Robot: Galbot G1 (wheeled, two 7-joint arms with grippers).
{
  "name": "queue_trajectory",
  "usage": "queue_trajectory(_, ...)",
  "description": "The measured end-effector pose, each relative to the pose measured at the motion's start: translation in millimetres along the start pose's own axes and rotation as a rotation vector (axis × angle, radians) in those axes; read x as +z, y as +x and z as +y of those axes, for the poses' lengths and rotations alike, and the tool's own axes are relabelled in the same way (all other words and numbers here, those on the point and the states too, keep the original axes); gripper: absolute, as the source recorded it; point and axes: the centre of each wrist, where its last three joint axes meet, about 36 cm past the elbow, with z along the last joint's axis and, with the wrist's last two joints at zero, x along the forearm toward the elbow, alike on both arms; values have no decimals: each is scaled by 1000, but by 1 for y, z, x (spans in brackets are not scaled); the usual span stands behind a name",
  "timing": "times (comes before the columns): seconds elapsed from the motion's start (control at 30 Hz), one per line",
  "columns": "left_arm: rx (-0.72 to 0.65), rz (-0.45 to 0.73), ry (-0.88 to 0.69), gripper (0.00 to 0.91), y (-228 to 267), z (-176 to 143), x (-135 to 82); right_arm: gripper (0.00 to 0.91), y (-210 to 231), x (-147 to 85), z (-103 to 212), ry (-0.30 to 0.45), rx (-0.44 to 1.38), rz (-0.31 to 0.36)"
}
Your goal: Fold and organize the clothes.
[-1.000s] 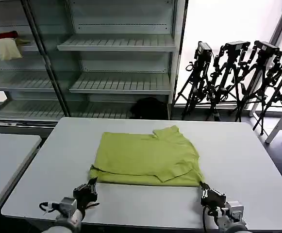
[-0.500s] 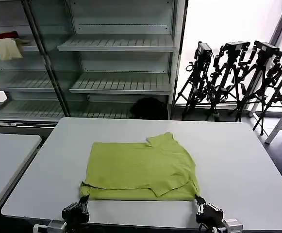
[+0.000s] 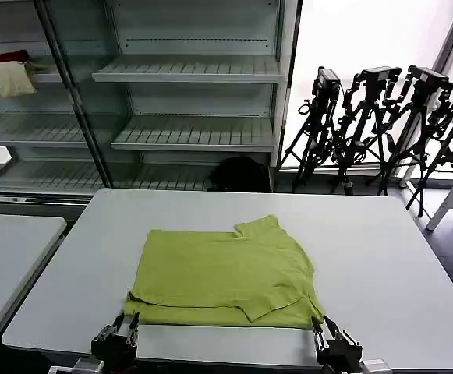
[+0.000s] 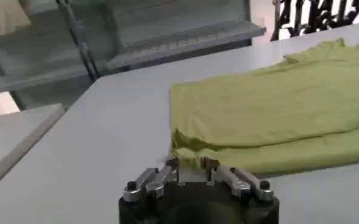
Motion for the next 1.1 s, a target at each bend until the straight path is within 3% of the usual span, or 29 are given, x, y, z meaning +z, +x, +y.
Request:
queue_trajectory(0.43, -67, -80, 14, 907, -16, 18, -10, 907, -31, -28, -7, -34, -20, -122)
queue_trajectory(0.77, 52, -213, 84, 907, -64, 37, -56, 907, -113, -77, -9, -45, -95, -254)
queue_trajectory(1.1, 170, -241, 89, 907, -140, 49, -94, 907, -199, -117, -2, -36, -127, -261)
